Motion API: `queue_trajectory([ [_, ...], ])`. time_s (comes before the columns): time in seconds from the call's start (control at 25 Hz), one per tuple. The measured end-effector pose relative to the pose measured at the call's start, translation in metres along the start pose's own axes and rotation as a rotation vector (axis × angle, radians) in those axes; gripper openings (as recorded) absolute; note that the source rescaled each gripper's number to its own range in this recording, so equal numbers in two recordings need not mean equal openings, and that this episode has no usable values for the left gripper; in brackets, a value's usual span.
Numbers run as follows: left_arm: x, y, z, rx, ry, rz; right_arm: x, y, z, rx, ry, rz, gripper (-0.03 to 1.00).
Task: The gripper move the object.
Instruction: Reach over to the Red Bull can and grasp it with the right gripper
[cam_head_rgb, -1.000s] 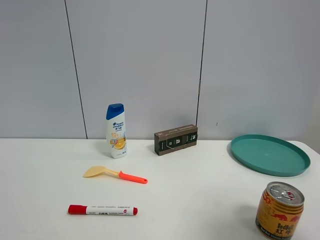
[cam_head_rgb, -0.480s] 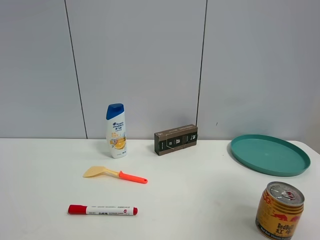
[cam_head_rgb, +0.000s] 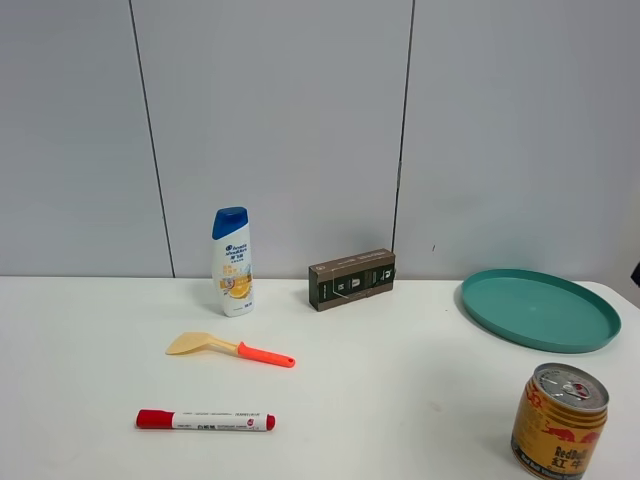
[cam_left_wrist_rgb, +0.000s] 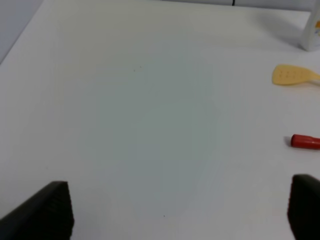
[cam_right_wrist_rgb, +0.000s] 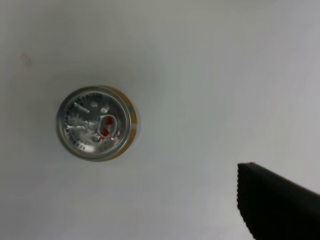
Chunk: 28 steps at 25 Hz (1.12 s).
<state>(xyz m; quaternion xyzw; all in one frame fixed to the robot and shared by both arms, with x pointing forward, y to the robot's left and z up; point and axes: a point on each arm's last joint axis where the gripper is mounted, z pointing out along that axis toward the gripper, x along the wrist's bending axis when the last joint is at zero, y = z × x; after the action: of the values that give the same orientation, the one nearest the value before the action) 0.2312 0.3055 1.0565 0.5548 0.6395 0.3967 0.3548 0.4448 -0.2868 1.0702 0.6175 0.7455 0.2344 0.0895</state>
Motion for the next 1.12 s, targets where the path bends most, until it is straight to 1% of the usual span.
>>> queue_trajectory([
  [0.16, 0.000, 0.000, 0.000, 0.000, 0.000, 0.000, -0.004, 0.007, 0.013, 0.040, 0.015, -0.042, 0.84],
  [0.28, 0.000, 0.000, 0.000, 0.000, 0.000, 0.000, -0.001, 0.016, 0.019, 0.044, 0.014, -0.095, 0.84],
  [0.48, 0.000, 0.000, 0.000, 0.000, 0.000, 0.000, 0.023, 0.030, 0.024, 0.052, -0.003, -0.235, 0.84],
  [0.64, 0.000, 0.000, 0.000, 0.000, 0.000, 0.000, 0.041, 0.037, 0.033, 0.082, -0.033, -0.312, 0.84],
  [0.76, 0.000, 0.000, 0.000, 0.000, 0.000, 0.000, 0.047, 0.037, 0.040, 0.108, -0.051, -0.332, 0.84],
  [1.12, 0.000, 0.000, 0.000, 0.000, 0.000, 0.000, 0.044, 0.036, 0.053, 0.184, -0.074, -0.346, 0.84],
])
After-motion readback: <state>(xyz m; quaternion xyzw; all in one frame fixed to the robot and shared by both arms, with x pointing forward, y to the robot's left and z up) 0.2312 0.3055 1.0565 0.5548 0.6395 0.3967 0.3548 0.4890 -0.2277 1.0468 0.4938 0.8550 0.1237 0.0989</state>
